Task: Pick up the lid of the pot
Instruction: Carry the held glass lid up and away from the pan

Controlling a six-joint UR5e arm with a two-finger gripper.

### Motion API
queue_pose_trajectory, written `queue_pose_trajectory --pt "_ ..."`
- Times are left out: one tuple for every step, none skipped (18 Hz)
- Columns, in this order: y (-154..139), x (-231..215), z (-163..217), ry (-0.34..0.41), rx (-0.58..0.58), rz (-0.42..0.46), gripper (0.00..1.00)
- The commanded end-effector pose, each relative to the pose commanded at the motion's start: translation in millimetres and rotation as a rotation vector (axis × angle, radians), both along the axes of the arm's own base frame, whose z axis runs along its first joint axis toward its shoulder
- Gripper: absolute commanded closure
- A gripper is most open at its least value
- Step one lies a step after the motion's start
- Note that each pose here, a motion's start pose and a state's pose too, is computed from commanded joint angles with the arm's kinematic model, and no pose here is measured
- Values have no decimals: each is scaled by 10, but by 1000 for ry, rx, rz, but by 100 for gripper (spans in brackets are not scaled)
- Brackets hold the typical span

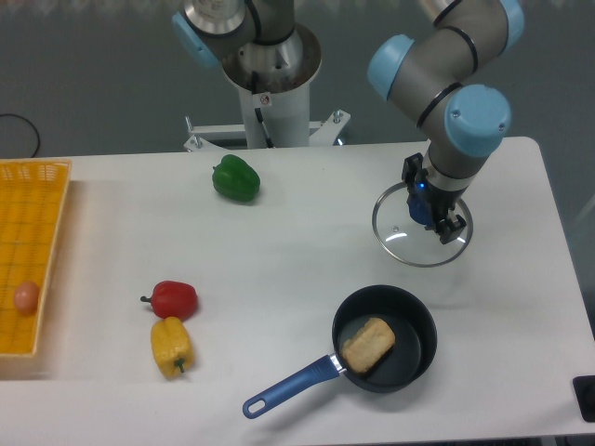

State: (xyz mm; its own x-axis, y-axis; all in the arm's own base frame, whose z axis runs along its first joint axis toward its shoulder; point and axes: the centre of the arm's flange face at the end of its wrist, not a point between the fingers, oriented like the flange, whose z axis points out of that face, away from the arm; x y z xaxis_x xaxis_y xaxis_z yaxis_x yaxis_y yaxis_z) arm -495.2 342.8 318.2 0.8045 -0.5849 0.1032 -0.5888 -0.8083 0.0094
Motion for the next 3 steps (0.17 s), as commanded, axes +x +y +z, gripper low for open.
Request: queue_pose_trajectory --pt "9 2 7 2 0 3 37" --pt "18 4 14 4 0 8 37" --pt "19 2 15 5 1 12 37"
